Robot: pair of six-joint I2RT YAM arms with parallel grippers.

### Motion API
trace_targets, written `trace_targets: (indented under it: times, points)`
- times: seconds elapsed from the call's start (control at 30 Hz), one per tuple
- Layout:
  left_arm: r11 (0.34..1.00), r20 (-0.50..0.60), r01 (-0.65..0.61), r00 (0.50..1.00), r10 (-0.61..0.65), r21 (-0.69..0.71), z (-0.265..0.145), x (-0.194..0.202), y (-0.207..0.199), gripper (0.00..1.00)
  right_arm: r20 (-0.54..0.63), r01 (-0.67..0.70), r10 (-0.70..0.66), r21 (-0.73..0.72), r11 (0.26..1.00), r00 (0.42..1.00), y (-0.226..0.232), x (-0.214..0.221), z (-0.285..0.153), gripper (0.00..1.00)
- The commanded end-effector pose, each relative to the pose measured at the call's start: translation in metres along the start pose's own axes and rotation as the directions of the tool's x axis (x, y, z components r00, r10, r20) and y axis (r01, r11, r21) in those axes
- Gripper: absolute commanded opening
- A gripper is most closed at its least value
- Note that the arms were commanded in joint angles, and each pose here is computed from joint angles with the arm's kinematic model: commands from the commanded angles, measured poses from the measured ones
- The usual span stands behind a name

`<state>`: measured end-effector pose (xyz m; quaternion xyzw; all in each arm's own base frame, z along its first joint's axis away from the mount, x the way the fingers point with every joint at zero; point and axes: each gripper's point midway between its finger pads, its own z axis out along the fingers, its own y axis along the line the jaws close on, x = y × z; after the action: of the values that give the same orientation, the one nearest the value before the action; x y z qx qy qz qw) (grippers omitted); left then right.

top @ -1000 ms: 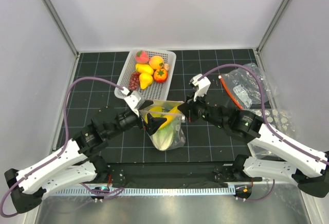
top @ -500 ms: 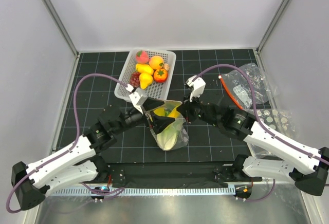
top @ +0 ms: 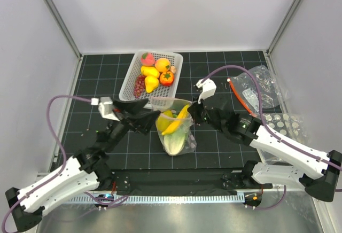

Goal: Place the food in the zip-top bag and seal the zipper
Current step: Pick up the fake vegetable from the bin.

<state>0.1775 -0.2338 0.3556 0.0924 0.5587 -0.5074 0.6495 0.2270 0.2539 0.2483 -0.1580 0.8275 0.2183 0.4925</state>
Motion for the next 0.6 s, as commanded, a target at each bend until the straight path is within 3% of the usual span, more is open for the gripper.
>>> trace_targets:
  times: [0.0, 0.17, 0.2, 0.27, 0.33, 0.4, 0.43, 0.5, 0.57]
  points:
    - [0.983, 0.231, 0.055, 0.973, -0.013, -0.174, -0.015, -0.051, 0.028, 1.0, 0.127, -0.073, 0.052, 0.172, 0.982, 0.991, -0.034, -0.025, -0.014, 0.01]
    - [0.943, 0.267, 0.044, 0.962, 0.049, -0.331, -0.027, -0.057, 0.058, 1.0, 0.273, -0.114, 0.032, 0.29, 0.95, 0.961, -0.069, -0.055, -0.057, 0.01]
    - [0.915, 0.274, 0.049, 0.959, 0.069, -0.4, -0.028, -0.056, 0.071, 1.0, 0.307, -0.13, 0.01, 0.373, 0.919, 0.952, -0.087, -0.062, -0.069, 0.01]
    - [0.863, 0.253, 0.045, 0.962, 0.098, -0.503, -0.031, -0.049, 0.092, 1.0, 0.368, -0.175, 0.019, 0.396, 0.901, 0.93, -0.096, -0.078, -0.088, 0.01]
    - [0.772, 0.181, 0.011, 0.974, 0.135, -0.636, -0.032, -0.034, 0.118, 1.0, 0.403, -0.201, 0.026, 0.398, 0.895, 0.915, -0.098, -0.088, -0.096, 0.01]
    - [0.724, 0.147, 0.001, 0.979, 0.139, -0.69, -0.026, -0.035, 0.125, 1.0, 0.408, -0.2, 0.023, 0.398, 0.895, 0.913, -0.098, -0.089, -0.096, 0.01]
    - [0.679, 0.053, -0.064, 0.987, 0.15, -0.732, -0.025, -0.016, 0.136, 1.0, 0.394, -0.187, 0.018, 0.394, 0.9, 0.919, -0.096, -0.085, -0.091, 0.01]
    - [0.679, 0.025, -0.073, 0.991, 0.133, -0.731, -0.015, -0.015, 0.133, 1.0, 0.357, -0.158, 0.009, 0.39, 0.907, 0.934, -0.092, -0.073, -0.077, 0.01]
    - [0.703, -0.086, -0.144, 0.989, 0.117, -0.696, -0.006, 0.008, 0.132, 1.0, 0.321, -0.134, 0.008, 0.371, 0.919, 0.947, -0.086, -0.061, -0.064, 0.01]
